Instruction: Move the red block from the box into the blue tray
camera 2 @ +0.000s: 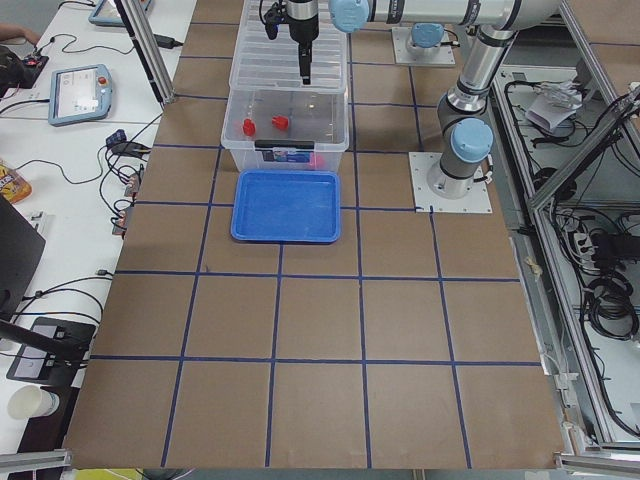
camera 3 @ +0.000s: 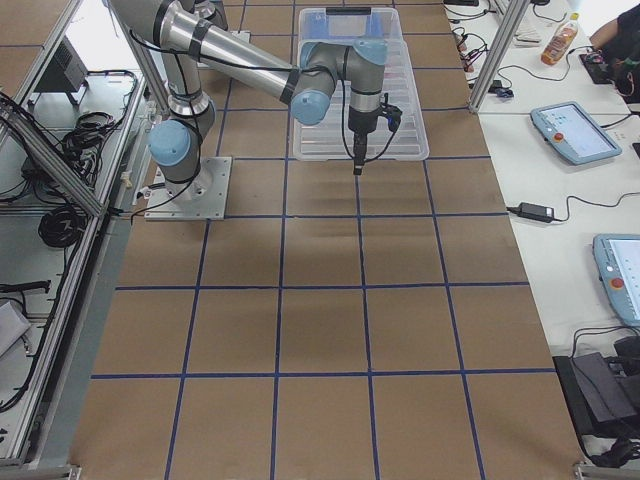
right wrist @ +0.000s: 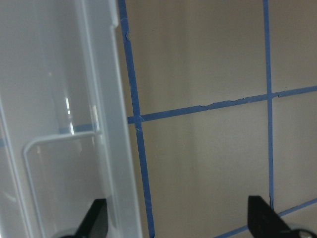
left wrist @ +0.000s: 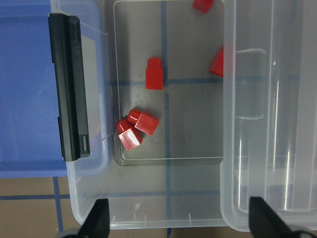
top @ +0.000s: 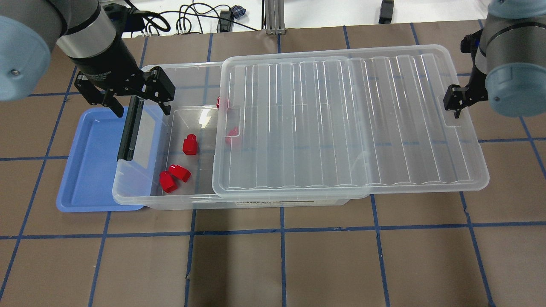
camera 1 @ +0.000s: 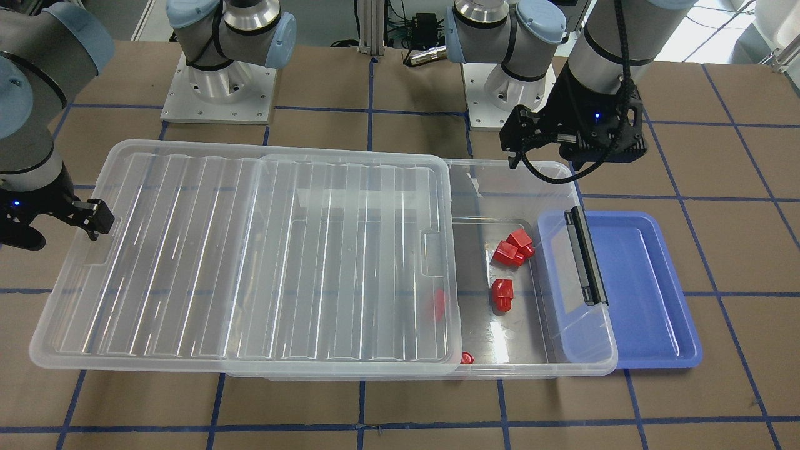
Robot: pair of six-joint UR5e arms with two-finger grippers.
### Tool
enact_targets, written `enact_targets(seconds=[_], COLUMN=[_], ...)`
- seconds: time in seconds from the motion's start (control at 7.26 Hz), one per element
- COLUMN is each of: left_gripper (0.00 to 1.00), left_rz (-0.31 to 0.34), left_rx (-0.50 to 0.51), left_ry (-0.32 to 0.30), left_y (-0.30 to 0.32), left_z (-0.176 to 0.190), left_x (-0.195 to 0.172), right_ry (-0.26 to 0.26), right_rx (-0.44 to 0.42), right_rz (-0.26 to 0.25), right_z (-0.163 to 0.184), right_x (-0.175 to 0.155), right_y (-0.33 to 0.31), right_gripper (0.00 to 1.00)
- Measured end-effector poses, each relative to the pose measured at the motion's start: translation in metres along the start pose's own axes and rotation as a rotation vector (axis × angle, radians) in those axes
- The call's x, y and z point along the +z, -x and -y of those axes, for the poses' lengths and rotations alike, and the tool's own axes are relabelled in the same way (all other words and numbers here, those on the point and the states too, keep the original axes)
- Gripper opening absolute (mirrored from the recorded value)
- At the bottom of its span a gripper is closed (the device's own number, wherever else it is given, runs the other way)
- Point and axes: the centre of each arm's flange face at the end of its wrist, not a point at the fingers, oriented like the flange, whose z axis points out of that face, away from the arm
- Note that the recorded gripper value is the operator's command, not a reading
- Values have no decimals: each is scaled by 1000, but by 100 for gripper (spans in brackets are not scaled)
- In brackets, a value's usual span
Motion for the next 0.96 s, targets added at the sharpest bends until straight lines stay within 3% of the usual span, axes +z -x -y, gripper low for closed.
enact_targets(seconds=[0.28,0.41,0.69,0.96], left_gripper=[100,100,100,100], left_rz=[-5,-12,-15,-12], left_rx=[-27,-30,-6,26], left_ry=[105,121,76,76], left_y=[9,9,1,-14], left_z=[17,32,66,81], left_x=[42,63,97,129], right_ry=[8,10,-18,-110], right_rx=[13,19,29,25], right_rz=[-9,-13,12,94], right_z=[0,0,1,-1], right_x=[2,2,-10,-59], right_y=[-9,-13,-14,-6], right_gripper=[100,100,100,100])
